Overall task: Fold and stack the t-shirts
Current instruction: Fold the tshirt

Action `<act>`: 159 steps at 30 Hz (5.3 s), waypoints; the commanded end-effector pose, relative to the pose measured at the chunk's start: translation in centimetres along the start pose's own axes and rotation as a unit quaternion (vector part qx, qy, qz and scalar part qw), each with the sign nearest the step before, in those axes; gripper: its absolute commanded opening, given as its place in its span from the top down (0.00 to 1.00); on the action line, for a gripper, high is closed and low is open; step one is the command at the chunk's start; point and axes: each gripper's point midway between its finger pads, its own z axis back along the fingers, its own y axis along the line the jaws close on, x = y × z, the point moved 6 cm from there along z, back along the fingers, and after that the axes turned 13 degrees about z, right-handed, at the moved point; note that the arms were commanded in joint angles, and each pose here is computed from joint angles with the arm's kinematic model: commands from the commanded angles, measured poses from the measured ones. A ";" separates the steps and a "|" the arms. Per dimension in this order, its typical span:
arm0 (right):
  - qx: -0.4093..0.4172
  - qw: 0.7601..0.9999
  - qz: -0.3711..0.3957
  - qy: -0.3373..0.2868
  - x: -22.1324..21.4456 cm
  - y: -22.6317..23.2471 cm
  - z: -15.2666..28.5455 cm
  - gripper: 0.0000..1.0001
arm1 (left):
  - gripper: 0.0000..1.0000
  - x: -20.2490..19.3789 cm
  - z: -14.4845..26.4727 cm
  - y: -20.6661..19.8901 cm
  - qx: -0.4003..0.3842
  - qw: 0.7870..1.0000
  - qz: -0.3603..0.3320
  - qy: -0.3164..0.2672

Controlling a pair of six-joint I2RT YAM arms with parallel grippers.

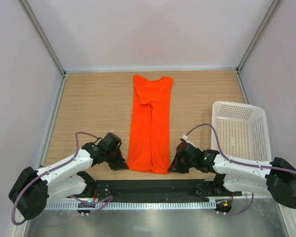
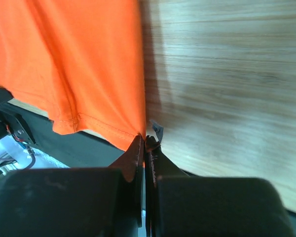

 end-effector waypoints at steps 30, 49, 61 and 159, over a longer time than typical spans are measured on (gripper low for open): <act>-0.003 0.999 0.034 -0.028 30.8 3.1 -0.8 0.99 | 1.00 19.4 0.4 -22.4 0.007 0.998 -0.066 -0.013; 0.014 0.999 0.023 -0.039 35.2 1.7 -1.7 0.99 | 1.00 23.0 -0.9 -24.7 -0.018 0.998 -0.056 -0.017; 0.013 0.999 0.004 -0.043 38.1 -1.6 -4.5 0.93 | 0.73 26.0 -3.2 -24.5 0.005 0.998 -0.048 -0.035; 0.124 0.990 0.039 0.051 26.3 2.5 -6.0 0.99 | 0.71 14.8 -6.1 -21.6 -0.117 0.988 -0.084 0.051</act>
